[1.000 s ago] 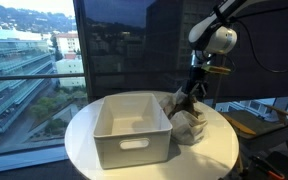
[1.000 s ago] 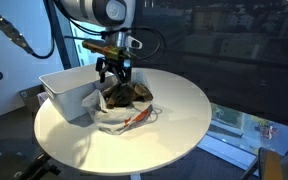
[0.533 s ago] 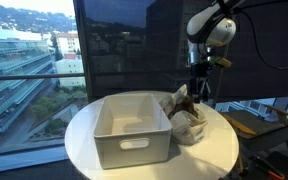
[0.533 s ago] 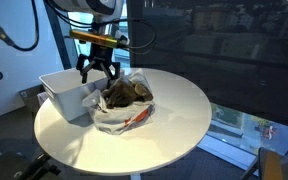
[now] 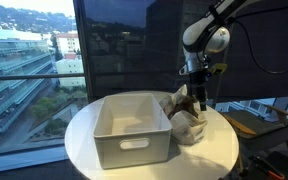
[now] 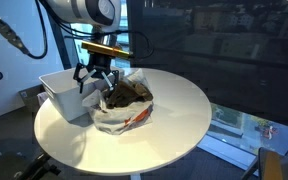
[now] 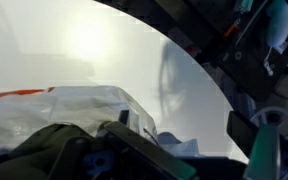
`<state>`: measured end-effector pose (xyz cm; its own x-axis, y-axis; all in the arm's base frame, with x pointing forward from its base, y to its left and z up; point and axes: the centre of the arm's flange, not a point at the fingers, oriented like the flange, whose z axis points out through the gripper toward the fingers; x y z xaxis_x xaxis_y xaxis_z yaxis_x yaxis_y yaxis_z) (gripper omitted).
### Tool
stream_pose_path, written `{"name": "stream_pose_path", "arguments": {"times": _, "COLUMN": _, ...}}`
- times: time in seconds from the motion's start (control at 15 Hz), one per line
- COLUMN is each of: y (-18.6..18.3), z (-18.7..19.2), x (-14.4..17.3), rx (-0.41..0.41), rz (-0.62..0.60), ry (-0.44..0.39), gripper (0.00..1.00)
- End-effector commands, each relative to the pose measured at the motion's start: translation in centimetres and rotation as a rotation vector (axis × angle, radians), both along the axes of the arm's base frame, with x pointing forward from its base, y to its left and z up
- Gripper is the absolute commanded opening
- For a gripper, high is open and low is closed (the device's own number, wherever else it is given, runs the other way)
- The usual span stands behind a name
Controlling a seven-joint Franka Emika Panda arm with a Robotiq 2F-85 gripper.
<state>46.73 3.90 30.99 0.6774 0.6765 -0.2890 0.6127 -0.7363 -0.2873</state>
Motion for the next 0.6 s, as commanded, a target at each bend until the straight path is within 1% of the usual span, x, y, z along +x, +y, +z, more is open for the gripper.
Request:
{"name": "stream_pose_path", "arguments": {"times": 0.0, "y": 1.6, "z": -0.7, "x": 0.2, "rx": 0.021, "rz": 0.193, "ry": -0.022, "gripper": 1.0}}
{"name": "stream_pose_path", "arguments": {"times": 0.13, "y": 2.8, "z": -0.8, "x": 0.2, "rx": 0.037, "rz": 0.263, "ry": -0.053, "gripper": 1.0}}
{"name": "stream_pose_path", "arguments": {"times": 0.4, "y": 3.9, "z": -1.5, "x": 1.9, "rx": 0.052, "rz": 0.374, "ry": -0.175, "gripper": 1.0}}
{"name": "stream_pose_path", "arguments": {"times": 0.53, "y": 4.0, "z": -2.4, "x": 2.8, "rx": 0.056, "rz": 0.396, "ry": -0.192, "gripper": 1.0}}
